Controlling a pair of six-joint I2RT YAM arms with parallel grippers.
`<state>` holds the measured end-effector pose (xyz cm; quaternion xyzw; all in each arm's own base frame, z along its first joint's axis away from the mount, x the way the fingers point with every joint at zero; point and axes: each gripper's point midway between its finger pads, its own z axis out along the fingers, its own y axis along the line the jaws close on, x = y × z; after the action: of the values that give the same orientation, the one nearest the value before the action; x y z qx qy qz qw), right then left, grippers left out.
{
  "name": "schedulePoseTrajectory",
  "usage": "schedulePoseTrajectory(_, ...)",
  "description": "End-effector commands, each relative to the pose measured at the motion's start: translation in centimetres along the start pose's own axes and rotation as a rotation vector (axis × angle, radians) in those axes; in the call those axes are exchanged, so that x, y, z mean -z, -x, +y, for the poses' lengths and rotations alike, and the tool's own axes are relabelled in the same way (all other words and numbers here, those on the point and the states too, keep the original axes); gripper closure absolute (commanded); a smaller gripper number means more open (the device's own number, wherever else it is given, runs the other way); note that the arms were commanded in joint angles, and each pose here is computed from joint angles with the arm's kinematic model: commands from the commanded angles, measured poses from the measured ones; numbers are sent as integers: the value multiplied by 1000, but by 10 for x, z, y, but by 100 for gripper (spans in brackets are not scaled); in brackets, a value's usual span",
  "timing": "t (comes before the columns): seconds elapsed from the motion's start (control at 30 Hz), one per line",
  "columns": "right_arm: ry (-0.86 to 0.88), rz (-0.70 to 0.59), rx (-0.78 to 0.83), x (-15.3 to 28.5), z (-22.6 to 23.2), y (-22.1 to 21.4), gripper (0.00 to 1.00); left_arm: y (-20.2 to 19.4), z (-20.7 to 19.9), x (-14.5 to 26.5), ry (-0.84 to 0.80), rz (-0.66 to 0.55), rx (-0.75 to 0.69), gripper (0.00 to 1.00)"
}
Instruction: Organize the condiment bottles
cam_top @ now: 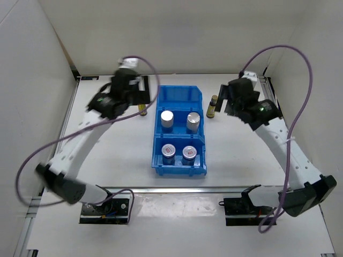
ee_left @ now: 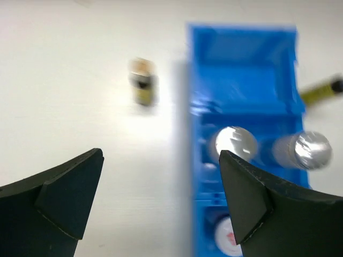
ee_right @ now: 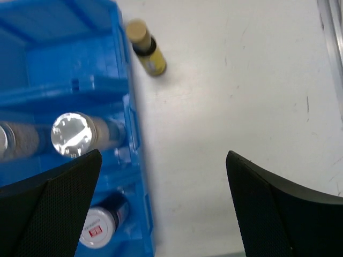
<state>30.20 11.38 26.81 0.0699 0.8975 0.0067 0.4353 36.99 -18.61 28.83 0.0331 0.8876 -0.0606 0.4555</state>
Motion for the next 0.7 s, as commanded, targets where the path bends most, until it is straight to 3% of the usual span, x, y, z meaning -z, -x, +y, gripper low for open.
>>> schedulePoseTrajectory(0.0, 97, 13, 46, -15, -2, 37, 0, 27, 87, 67, 221, -182, -11, 0)
schedulePoseTrajectory(0.13, 167, 125, 18, -65, 7, 40, 4, -31, 144, 59, 415, -119, -37, 0)
schedulePoseTrajectory(0.23, 209, 159, 3, -92, 15, 50, 13, -56, 152, 60, 423, -163, 16, 0)
schedulePoseTrajectory(0.33, 212, 169, 16, -113, 19, 57, 15, -75, 158, 61, 428, -192, 52, 0)
schedulePoseTrajectory(0.67, 205, 272, 37, -170, 31, 39, 27, -74, 159, 50, 458, -168, 38, 0)
